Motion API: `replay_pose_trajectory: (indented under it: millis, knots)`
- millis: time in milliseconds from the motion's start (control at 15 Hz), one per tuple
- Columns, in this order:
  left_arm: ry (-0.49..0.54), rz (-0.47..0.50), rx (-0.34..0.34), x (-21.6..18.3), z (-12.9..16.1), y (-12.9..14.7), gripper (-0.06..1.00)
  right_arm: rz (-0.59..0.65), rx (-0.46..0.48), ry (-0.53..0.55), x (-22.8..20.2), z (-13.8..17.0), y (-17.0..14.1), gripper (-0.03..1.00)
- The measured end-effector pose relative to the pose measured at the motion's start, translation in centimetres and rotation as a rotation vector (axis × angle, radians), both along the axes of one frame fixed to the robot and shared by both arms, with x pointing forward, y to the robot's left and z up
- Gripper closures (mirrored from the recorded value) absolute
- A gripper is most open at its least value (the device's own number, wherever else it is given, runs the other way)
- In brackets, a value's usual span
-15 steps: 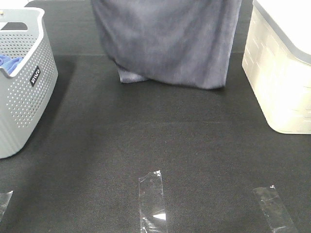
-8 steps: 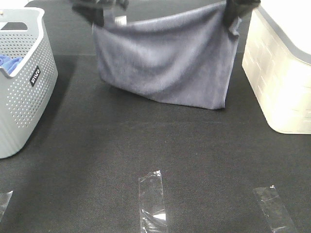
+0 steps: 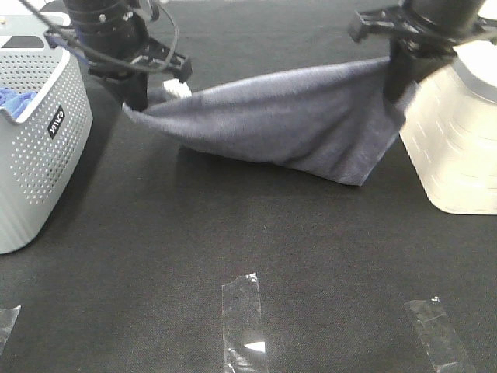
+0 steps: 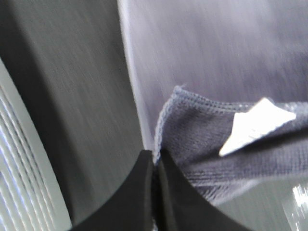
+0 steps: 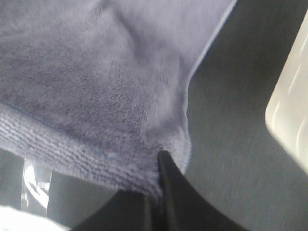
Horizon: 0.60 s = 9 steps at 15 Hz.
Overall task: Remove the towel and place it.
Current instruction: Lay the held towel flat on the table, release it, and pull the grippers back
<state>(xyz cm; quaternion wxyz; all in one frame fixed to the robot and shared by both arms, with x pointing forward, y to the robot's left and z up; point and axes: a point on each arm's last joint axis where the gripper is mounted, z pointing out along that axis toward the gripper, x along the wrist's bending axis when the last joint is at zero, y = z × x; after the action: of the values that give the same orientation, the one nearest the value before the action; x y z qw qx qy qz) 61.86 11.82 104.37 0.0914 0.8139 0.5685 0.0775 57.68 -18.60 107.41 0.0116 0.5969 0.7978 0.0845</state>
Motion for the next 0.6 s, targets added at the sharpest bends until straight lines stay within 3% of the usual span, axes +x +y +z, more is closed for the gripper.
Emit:
replay_pose_trajectory:
  millis: [600]
  knots:
    - [0.144, -0.162, 0.089, -7.4, -3.5, -4.6, 0.94, -0.008, 0.005, 0.142, -6.9, -2.1, -1.7, 0.97]
